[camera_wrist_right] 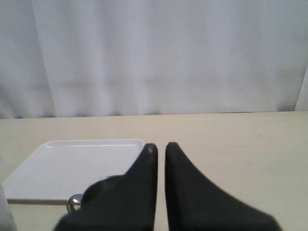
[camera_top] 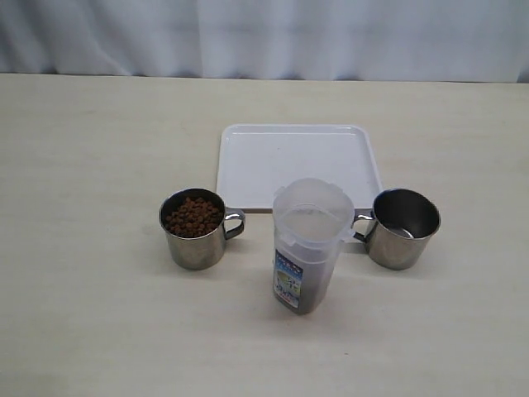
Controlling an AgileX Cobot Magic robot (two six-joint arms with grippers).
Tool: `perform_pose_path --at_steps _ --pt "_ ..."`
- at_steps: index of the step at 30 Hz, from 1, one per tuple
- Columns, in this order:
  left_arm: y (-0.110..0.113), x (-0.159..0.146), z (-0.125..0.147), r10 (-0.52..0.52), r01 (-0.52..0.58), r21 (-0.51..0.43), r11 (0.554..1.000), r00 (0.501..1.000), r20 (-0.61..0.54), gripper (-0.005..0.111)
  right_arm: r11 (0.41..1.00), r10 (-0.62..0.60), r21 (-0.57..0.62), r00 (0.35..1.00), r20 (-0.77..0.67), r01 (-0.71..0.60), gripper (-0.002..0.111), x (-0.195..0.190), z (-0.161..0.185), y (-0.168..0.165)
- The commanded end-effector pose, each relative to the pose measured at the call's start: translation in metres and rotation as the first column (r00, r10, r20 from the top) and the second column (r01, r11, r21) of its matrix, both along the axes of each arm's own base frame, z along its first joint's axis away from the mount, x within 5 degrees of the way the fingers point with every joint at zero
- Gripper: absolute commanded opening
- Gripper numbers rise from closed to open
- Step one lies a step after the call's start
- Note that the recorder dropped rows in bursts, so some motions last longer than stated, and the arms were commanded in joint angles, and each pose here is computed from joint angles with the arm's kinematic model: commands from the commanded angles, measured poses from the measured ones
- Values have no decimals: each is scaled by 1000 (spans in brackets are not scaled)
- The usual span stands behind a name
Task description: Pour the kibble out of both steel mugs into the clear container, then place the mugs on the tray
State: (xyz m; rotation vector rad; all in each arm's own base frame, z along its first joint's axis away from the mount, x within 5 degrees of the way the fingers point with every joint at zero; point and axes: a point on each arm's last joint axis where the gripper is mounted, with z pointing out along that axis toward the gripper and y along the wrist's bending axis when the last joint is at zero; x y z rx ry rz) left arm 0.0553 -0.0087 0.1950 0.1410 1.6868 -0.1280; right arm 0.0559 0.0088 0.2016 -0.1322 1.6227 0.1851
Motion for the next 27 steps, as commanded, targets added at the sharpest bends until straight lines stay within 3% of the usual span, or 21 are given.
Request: perform_pose_path --at_steps 1,13,27 --pt "-1 0 0 -8 8 0 1000 1000 12 0 994 25 -105 999 -37 -29 4 -1 -6 1" --pt "-1 0 0 -8 9 -2 1000 1000 12 0 999 -22 -36 996 -84 19 4 -1 -9 -1" --pt "-1 0 0 -8 9 -2 1000 1000 12 0 997 -64 -51 991 -116 58 4 -1 -13 -1"
